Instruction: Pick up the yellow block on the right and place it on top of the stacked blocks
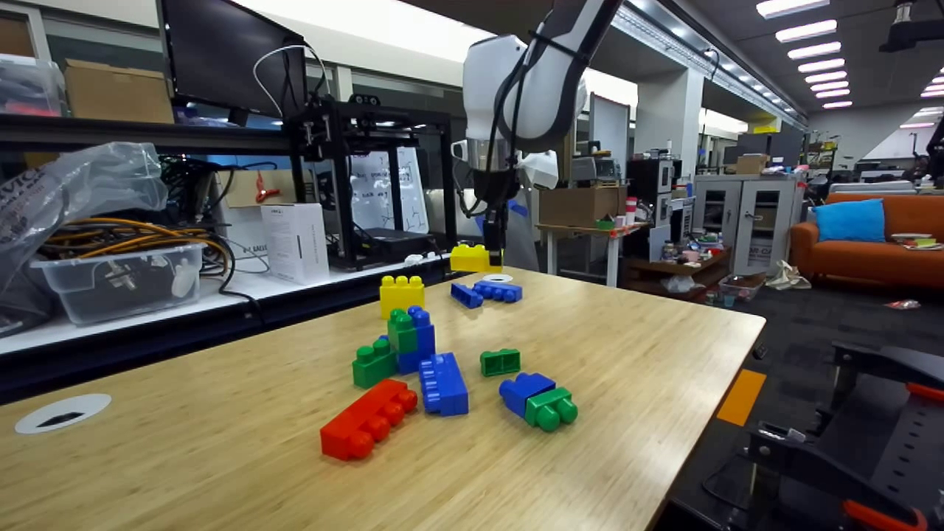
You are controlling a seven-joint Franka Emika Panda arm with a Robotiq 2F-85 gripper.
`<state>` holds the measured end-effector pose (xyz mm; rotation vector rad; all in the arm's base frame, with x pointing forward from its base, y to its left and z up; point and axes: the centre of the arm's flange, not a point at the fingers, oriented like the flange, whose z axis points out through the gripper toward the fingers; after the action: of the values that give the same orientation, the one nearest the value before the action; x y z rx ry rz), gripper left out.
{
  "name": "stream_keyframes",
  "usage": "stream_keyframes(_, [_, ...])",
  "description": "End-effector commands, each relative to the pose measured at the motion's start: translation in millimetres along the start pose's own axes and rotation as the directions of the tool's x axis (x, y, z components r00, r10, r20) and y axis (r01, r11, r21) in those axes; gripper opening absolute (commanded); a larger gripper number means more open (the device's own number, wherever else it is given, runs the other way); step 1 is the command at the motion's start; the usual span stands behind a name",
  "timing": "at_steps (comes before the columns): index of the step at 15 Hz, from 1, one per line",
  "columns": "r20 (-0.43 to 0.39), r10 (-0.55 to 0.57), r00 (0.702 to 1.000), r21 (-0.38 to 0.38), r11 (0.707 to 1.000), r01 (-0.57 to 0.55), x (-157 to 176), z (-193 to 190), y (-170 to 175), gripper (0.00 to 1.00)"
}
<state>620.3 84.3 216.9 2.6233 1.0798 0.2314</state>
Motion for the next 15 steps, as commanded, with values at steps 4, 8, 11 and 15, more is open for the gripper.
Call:
stream_keyframes(4, [-0.135,-0.098,0.986,-0.116,0.990,0.083,-14,-34,-34,0.38])
stream_keyframes(8, [-0.203,-0.203,0.958,-0.138,0.974,0.178,-20,-45,-64,0.38])
stream_keyframes(11, [-0.228,-0.241,0.943,-0.166,0.964,0.206,-18,-46,-80,0.38])
stream_keyframes(15, [-0.221,-0.270,0.937,-0.191,0.954,0.230,-15,-44,-90,0.38])
